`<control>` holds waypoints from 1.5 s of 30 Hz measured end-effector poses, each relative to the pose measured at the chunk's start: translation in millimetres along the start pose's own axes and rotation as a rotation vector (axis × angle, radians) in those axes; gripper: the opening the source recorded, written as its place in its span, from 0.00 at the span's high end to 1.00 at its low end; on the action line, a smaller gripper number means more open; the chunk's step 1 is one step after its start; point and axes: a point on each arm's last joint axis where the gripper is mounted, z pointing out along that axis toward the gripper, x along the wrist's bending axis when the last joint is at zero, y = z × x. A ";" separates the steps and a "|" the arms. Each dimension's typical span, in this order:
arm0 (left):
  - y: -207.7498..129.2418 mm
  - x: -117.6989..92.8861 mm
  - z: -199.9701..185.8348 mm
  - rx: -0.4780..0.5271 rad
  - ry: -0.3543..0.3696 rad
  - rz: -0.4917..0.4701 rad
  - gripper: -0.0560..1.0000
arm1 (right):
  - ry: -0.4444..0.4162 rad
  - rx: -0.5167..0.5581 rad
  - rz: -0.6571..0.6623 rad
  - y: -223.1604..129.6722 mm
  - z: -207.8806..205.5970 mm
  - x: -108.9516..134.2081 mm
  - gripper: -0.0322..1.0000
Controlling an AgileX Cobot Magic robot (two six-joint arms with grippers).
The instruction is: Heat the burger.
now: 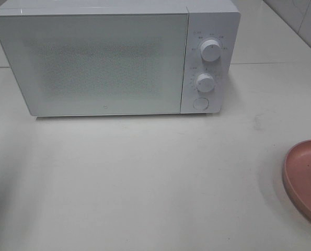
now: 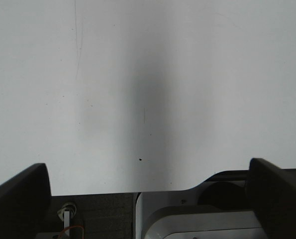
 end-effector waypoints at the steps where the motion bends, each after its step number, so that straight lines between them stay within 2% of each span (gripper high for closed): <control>1: -10.7 0.0 -1.3 -0.017 0.000 0.002 0.01 | 0.000 0.000 0.000 0.0 0.0 0.0 0.23; 8: -52.3 0.8 -1.5 -0.067 0.003 0.010 0.01 | 0.000 0.000 0.000 0.0 0.0 0.0 0.23; 15: -76.5 1.6 -2.2 -0.145 0.008 0.019 0.01 | 0.000 0.000 0.000 0.0 0.0 0.0 0.23; 16: -83.7 1.4 -4.4 -0.186 0.008 0.024 0.01 | 0.000 0.000 0.000 0.0 0.0 0.0 0.23; 18: -86.7 1.3 -5.5 -0.203 0.008 0.025 0.01 | 0.000 0.000 0.000 0.0 0.0 0.0 0.23; 19: -93.4 1.2 -9.6 -0.250 0.012 0.033 0.01 | 0.000 0.000 0.000 0.0 0.0 0.0 0.23; 20: -93.4 1.2 -9.6 -0.250 0.012 0.033 0.01 | 0.000 0.000 0.000 0.0 0.0 0.0 0.23; 22: -102.8 1.1 -17.4 -0.324 0.020 0.046 0.01 | 0.000 0.000 0.000 0.0 0.0 0.0 0.23; 23: -102.8 1.1 -17.4 -0.324 0.020 0.046 0.01 | 0.000 0.000 0.000 0.0 0.0 0.0 0.23; 24: -109.2 0.7 -22.3 -0.373 0.022 0.052 0.01 | 0.000 0.000 0.000 0.0 0.0 0.0 0.23; 25: -109.2 0.7 -22.3 -0.373 0.022 0.052 0.01 | 0.000 0.000 0.000 0.0 0.0 0.0 0.23; 27: -120.2 0.0 -30.0 -0.457 0.023 0.063 0.01 | 0.000 0.000 0.000 0.0 0.0 0.0 0.23; 28: -120.2 0.0 -30.0 -0.457 0.023 0.063 0.01 | 0.000 0.000 0.000 0.0 0.0 0.0 0.23; 29: -127.4 -0.3 -34.5 -0.509 0.024 0.069 0.01 | 0.000 0.000 0.000 0.0 0.0 0.0 0.23; 31: -131.3 -0.5 -36.7 -0.537 0.025 0.073 0.01 | 0.000 0.000 0.000 0.0 0.0 0.0 0.23; 33: -141.8 -0.9 -42.0 -0.611 0.026 0.082 0.01 | 0.000 0.000 0.000 0.0 0.0 0.0 0.23; 41: -163.8 -1.5 -50.2 -0.756 0.028 0.099 0.01 | 0.000 0.000 0.000 0.0 0.0 0.0 0.23; 45: -169.7 -1.6 -51.8 -0.795 0.027 0.103 0.01 | 0.000 0.000 0.000 0.0 0.0 0.0 0.23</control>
